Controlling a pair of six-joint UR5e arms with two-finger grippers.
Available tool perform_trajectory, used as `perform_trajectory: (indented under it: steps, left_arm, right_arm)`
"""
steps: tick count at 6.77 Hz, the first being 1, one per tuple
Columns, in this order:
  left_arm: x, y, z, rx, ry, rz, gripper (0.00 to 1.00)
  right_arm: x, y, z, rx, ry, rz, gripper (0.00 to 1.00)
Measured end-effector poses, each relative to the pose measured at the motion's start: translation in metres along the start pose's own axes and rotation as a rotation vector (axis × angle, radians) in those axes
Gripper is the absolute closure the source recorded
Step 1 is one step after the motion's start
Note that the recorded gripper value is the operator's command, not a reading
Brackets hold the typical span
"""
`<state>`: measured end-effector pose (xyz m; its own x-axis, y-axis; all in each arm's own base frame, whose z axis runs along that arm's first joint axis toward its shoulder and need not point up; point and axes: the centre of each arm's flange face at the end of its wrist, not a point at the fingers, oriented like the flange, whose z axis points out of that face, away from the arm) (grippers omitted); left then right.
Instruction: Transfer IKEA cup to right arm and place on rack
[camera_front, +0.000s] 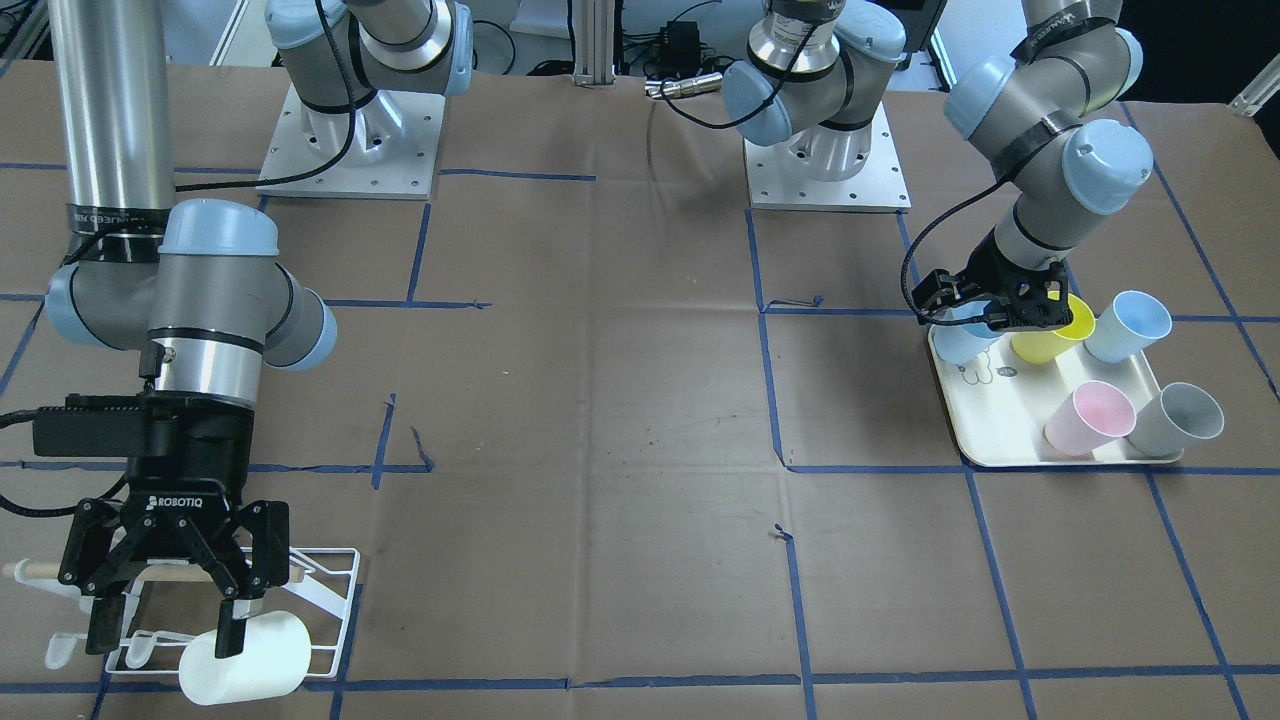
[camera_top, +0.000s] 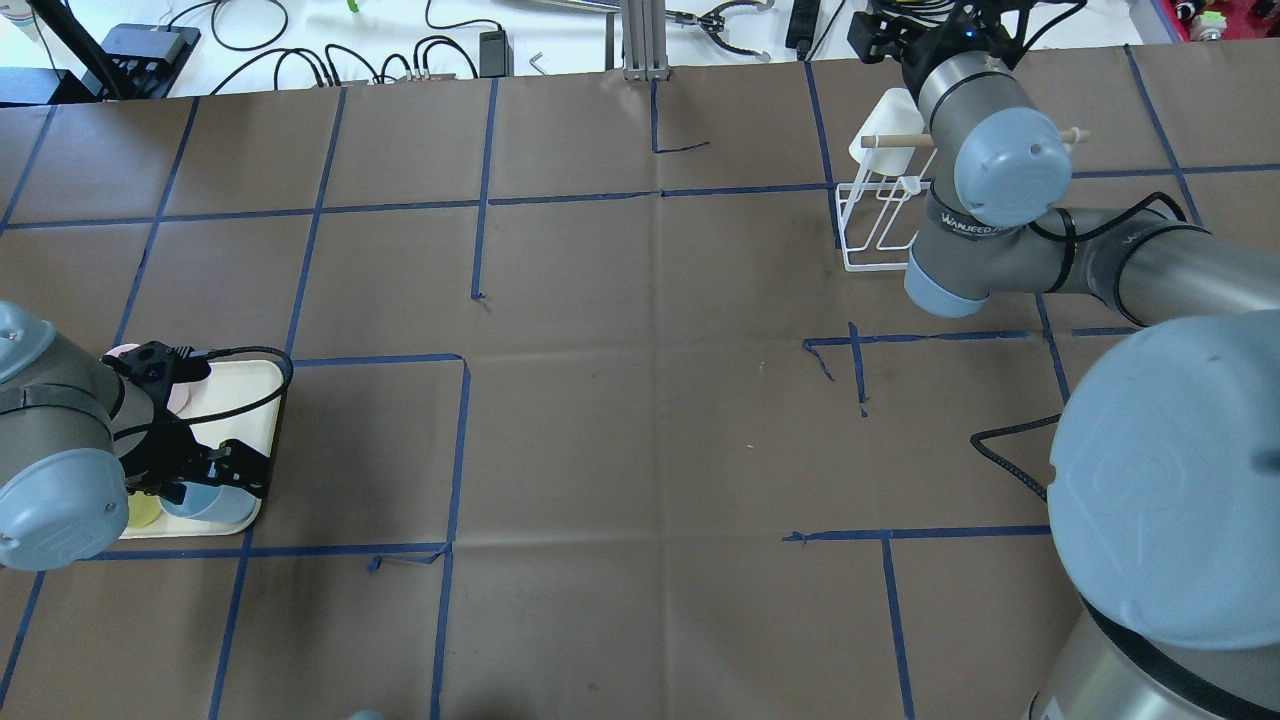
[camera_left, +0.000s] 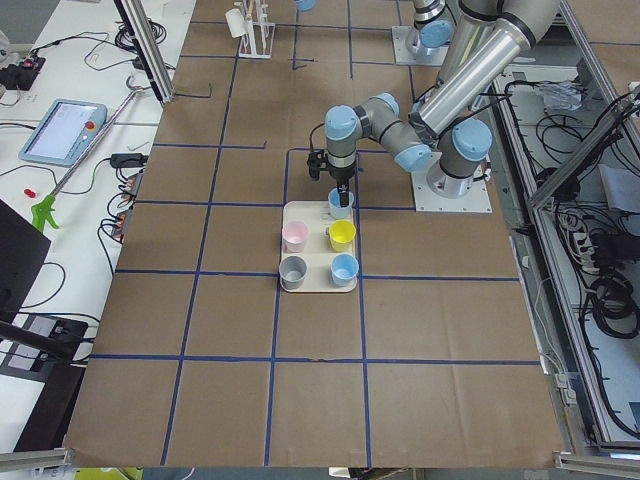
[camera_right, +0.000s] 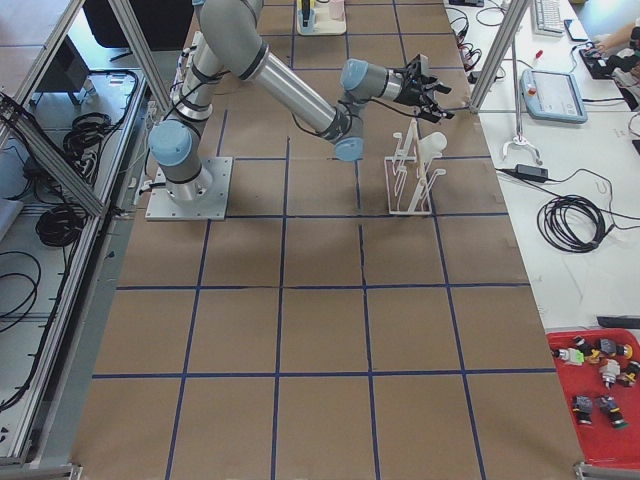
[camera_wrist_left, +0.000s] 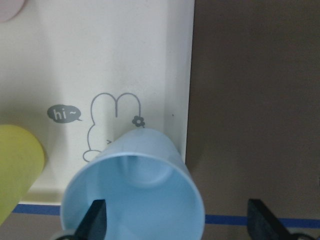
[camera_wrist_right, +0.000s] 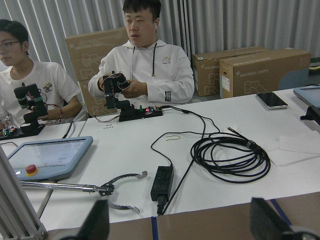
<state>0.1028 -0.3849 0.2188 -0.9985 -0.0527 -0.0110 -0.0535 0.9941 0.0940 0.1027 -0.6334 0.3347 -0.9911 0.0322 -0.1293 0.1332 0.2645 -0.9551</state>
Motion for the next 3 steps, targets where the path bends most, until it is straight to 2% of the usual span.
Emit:
perform_trajectory:
  steps: [1, 2, 3]
  left_arm:
    - [-0.001, -0.001, 0.003, 0.000, -0.002, 0.004, 0.84]
    - [-0.002, -0.002, 0.003, -0.001, -0.006, 0.009, 1.00]
    - [-0.002, -0.003, 0.001, 0.003, -0.010, 0.011, 1.00]
  right_arm:
    - [-0.014, -0.017, -0.014, 0.025, -0.022, -0.003, 0.00]
    - [-0.028, -0.036, -0.030, 0.046, -0.042, -0.002, 0.00]
    - [-0.042, -0.056, -0.049, 0.069, -0.065, 0.020, 0.00]
